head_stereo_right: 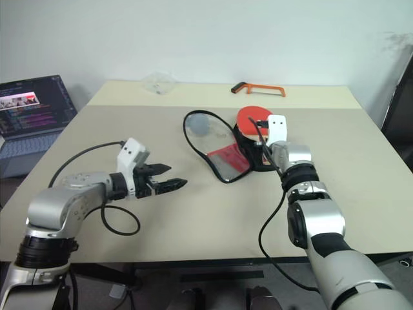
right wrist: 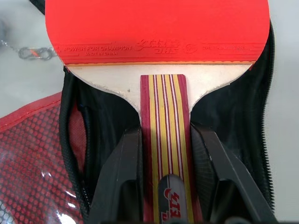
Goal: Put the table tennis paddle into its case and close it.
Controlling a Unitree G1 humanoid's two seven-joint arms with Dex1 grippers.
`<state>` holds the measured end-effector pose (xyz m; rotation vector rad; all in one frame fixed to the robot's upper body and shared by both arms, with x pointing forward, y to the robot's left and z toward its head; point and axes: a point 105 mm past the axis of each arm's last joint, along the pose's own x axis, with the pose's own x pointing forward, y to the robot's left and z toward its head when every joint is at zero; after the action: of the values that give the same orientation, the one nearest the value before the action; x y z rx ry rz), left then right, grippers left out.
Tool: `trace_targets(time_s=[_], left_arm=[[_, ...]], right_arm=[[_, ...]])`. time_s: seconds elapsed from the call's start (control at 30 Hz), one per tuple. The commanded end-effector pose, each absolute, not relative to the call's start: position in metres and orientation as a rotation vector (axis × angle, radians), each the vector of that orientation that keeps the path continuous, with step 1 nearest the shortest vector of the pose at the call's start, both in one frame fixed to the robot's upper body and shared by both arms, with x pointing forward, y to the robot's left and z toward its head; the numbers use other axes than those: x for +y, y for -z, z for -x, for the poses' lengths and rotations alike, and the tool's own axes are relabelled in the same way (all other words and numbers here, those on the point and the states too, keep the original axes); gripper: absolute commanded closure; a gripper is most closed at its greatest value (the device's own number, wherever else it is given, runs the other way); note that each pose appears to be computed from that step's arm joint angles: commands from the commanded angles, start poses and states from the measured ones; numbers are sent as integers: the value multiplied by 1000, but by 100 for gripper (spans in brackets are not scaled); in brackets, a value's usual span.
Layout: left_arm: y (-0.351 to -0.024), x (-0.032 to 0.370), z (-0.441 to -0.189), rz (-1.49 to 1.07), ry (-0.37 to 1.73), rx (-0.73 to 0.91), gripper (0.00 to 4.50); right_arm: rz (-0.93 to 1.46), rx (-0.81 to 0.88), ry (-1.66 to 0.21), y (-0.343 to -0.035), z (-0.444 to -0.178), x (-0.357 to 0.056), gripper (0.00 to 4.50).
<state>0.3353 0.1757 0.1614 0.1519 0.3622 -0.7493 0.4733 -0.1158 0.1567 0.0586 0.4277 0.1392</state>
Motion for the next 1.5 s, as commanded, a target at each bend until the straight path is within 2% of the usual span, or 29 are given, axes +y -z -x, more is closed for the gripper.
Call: trace_targets(time_s=[0.03, 0.67, 0.93, 1.0, 1.07, 1.27, 1.4, 1.5], left_arm=[[-174, 176, -332, -165, 745, 315, 12], [-175, 171, -332, -166, 730, 313, 12], [-176, 168, -332, -169, 732, 310, 12], [-177, 168, -332, -169, 731, 308, 12], [-177, 170, -334, -170, 718, 307, 12], [-174, 173, -342, -167, 677, 307, 12], [-173, 172, -348, -168, 671, 307, 12], [-169, 176, -358, -186, 651, 316, 12]], right_arm=[[-73, 338, -158, -183, -479, -106, 346], [-70, 342, -74, -165, -483, -109, 346], [-49, 385, -115, -150, -479, -100, 346], [-43, 375, -103, -150, -479, -102, 273], [-52, 366, -90, -151, -480, -103, 224], [-16, 310, -103, -166, -484, -107, 3], [44, 226, -193, -195, -484, -107, 3], [130, 130, -355, -224, -461, -114, 3]])
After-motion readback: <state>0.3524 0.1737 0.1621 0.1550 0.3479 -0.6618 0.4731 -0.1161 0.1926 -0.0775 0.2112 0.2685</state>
